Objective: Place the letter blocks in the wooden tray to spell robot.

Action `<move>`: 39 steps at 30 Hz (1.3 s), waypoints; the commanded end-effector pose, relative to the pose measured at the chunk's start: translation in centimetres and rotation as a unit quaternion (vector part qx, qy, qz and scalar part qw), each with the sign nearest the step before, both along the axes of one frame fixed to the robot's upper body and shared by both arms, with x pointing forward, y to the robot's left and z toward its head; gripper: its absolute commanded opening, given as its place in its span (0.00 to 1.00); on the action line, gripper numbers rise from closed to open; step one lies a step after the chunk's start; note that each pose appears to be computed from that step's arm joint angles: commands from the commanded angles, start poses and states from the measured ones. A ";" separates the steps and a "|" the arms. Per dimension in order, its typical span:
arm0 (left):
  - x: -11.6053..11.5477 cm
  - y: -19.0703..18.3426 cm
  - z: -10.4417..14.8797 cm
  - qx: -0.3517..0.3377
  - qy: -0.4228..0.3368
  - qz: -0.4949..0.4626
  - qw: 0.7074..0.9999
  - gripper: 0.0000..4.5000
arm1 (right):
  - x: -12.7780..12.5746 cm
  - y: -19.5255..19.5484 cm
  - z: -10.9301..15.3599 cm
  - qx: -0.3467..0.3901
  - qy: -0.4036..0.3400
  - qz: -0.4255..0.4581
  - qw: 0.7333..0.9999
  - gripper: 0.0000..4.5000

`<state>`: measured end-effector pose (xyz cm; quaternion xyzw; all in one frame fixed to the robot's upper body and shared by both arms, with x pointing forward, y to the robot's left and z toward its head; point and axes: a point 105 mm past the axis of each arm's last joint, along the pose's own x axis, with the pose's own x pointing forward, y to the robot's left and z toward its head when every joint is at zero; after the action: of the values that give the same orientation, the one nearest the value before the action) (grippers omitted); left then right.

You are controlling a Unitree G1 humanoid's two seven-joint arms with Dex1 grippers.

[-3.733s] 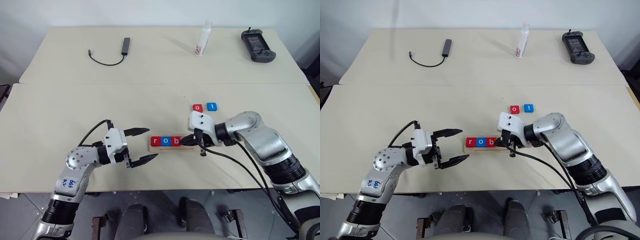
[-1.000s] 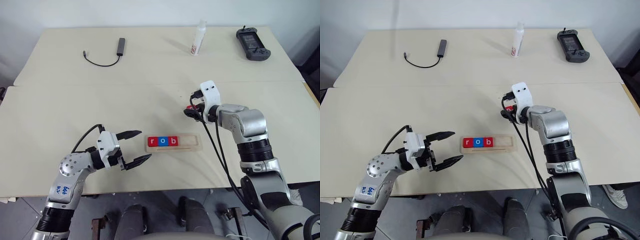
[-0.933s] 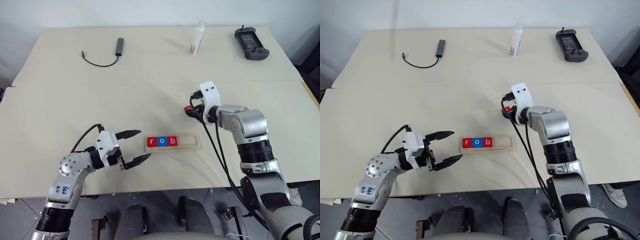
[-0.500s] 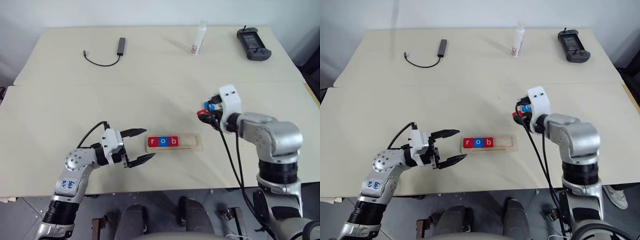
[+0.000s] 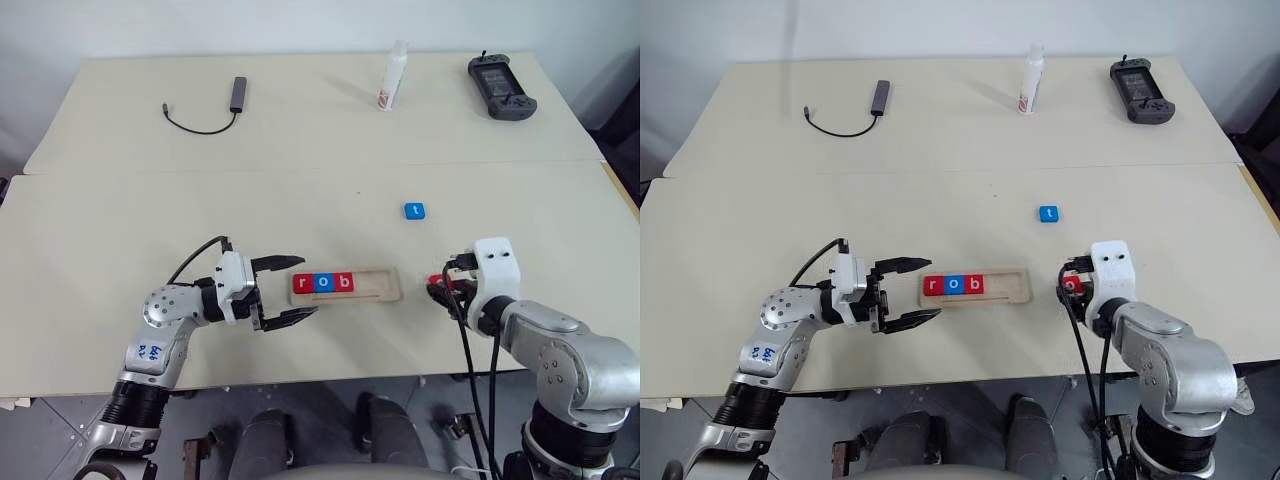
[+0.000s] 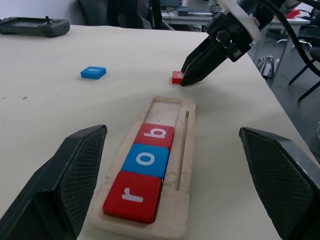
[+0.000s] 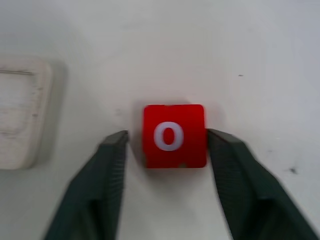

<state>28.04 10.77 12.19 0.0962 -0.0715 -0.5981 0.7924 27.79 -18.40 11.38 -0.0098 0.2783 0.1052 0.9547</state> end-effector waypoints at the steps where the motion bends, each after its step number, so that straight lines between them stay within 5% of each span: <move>1: -0.2 0.3 0.9 0.002 -0.024 0.000 1.000 1.00 | 0.3 -0.4 1.9 -0.019 -0.026 0.074 0.997 0.85; 2: -0.2 0.3 0.9 0.002 -0.024 0.001 1.000 1.00 | 0.3 -0.8 2.1 -0.028 -0.023 0.094 0.995 0.92; 7: -0.7 0.4 0.8 0.001 -0.024 -0.002 1.000 1.00 | 0.7 -3.7 3.6 -0.126 -0.008 0.239 0.963 0.92; 13: -1.1 0.2 0.9 0.005 -0.015 -0.009 1.000 1.00 | 1.1 -4.1 3.4 -0.204 -0.003 0.486 0.850 0.92; 23: -1.4 1.0 1.3 0.014 -0.016 0.008 1.000 1.00 | 3.8 -3.7 1.4 -0.222 0.008 0.553 0.803 0.92; 26: -1.6 1.1 1.4 0.015 -0.016 0.012 1.000 1.00 | 3.7 -3.5 1.1 -0.222 0.011 0.560 0.798 0.78; 32: -1.6 1.2 1.5 0.015 -0.018 0.017 1.000 1.00 | 3.3 -3.2 1.1 -0.217 0.009 0.570 0.793 0.32; 39: -1.6 1.2 1.5 0.014 -0.020 0.021 0.999 1.00 | 3.3 0.7 4.3 -0.186 -0.048 0.591 0.783 0.32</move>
<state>26.64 11.96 12.81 0.1151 -0.0586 -0.5825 0.8025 31.08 -18.99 13.35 -0.3509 0.2214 0.5864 0.6956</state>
